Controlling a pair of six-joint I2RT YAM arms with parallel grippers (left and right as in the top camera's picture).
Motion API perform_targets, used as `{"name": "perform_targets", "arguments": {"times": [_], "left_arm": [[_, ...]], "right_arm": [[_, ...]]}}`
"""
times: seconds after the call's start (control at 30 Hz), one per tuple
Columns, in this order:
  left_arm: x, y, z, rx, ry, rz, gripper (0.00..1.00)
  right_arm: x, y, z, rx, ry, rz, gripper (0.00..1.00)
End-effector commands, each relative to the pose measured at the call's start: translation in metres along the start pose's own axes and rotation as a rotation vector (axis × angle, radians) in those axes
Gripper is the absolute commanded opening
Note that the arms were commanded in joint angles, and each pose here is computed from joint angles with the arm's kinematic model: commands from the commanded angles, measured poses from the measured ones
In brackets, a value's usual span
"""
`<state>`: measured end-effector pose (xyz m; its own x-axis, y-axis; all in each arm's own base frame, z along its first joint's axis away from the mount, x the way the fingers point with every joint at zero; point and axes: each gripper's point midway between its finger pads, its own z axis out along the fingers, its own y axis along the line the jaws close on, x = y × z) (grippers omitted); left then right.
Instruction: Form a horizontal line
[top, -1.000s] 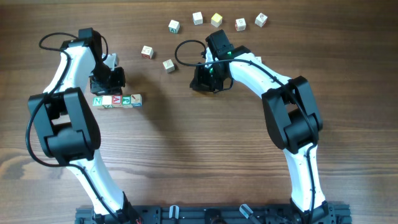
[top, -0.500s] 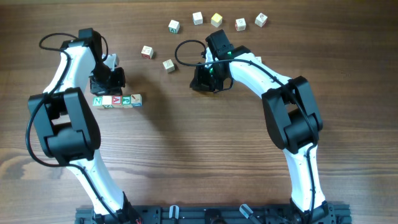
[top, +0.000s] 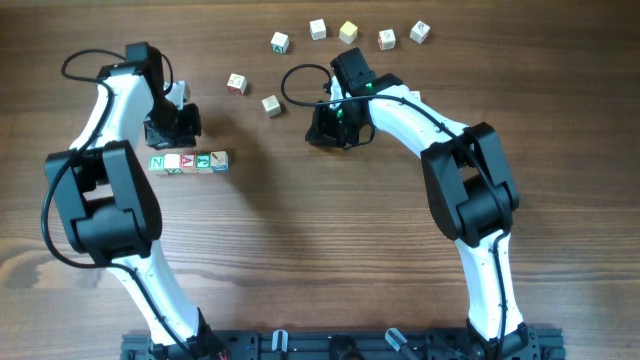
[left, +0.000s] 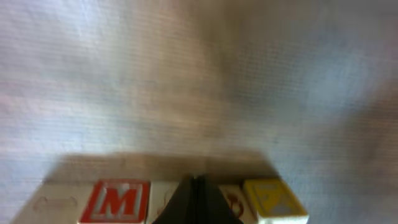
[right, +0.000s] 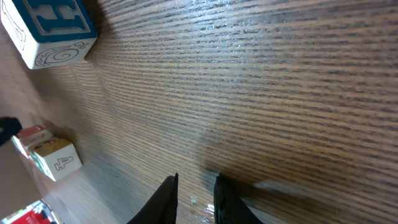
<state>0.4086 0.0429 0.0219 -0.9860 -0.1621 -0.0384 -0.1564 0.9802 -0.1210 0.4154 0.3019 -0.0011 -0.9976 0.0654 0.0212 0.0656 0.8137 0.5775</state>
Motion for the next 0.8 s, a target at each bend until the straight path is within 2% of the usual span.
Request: {"name": "perform_targets", "arguments": {"times": [0.0,0.3,0.57,0.67,0.77], "left_arm": [[-0.005,-0.003,0.002,0.009,-0.013,-0.022,0.04],[-0.02,-0.007,-0.007,0.025,-0.065,-0.064,0.04],[-0.038,-0.04,-0.082,0.166,-0.162,-0.035,0.04],[-0.027,-0.049,-0.109,0.188,-0.179,-0.023,0.04],[-0.003,-0.055,-0.119,0.186,-0.117,-0.023,0.04]], "right_arm": [[0.005,-0.064,0.025,0.206,-0.007,0.045,0.22],[0.005,-0.064,0.025,0.205,-0.009,0.047,0.22],[0.004,-0.064,0.025,0.209,-0.01,0.045,0.23],[0.004,-0.064,0.025,0.209,-0.01,0.045,0.23],[0.004,-0.064,0.025,0.208,-0.01,0.046,0.23]]}}
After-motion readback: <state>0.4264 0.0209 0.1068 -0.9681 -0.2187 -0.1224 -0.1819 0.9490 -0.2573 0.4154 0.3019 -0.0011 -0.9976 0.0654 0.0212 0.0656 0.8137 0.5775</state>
